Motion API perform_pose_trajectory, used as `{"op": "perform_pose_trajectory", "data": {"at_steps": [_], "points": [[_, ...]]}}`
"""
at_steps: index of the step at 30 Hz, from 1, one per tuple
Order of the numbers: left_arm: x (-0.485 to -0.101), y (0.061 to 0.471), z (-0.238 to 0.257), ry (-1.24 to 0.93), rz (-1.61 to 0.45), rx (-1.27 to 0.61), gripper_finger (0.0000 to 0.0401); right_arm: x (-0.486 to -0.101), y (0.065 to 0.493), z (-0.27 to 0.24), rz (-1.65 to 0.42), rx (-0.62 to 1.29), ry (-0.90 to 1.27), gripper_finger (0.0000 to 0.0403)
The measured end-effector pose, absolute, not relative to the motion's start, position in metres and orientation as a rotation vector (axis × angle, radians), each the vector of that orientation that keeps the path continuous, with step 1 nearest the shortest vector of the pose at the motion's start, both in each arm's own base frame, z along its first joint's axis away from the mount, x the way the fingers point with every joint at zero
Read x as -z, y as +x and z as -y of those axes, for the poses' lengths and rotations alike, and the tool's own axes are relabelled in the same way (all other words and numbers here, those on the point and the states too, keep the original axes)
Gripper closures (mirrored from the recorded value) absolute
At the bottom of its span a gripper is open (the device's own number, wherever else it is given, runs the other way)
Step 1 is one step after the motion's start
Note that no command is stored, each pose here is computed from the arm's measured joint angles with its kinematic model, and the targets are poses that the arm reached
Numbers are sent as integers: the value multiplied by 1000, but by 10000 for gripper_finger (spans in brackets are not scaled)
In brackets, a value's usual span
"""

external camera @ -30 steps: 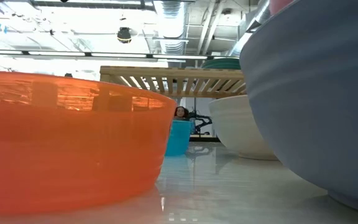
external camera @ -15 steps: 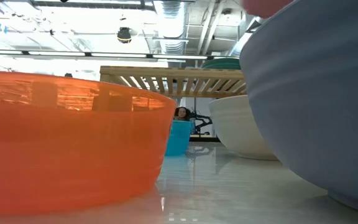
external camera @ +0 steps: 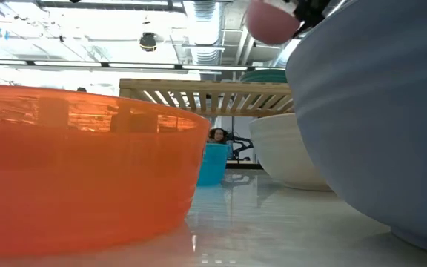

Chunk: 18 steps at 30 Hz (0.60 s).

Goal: Place and stack bowls onto a shelf
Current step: Stack the large pink bowl on top of the large dark blue bowl on the shelf

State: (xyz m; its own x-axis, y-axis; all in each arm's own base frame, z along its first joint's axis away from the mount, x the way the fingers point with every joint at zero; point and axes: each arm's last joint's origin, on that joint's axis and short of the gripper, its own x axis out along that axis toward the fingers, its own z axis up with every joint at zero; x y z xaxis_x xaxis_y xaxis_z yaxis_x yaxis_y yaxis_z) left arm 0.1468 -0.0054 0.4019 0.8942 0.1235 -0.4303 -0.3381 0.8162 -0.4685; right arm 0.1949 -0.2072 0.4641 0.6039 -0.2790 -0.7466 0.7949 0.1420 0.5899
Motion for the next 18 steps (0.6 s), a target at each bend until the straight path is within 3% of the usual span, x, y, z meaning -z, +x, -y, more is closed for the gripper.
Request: {"op": "perform_pose_trajectory", "data": {"at_steps": [10,18], "points": [[-402,147,4,-578,-382,-290,136,-436,212,238,-763,818,1120,378],[-402,147,4,-628,-364,-327,136,-421,213,257,-829,790,1091,378]]}}
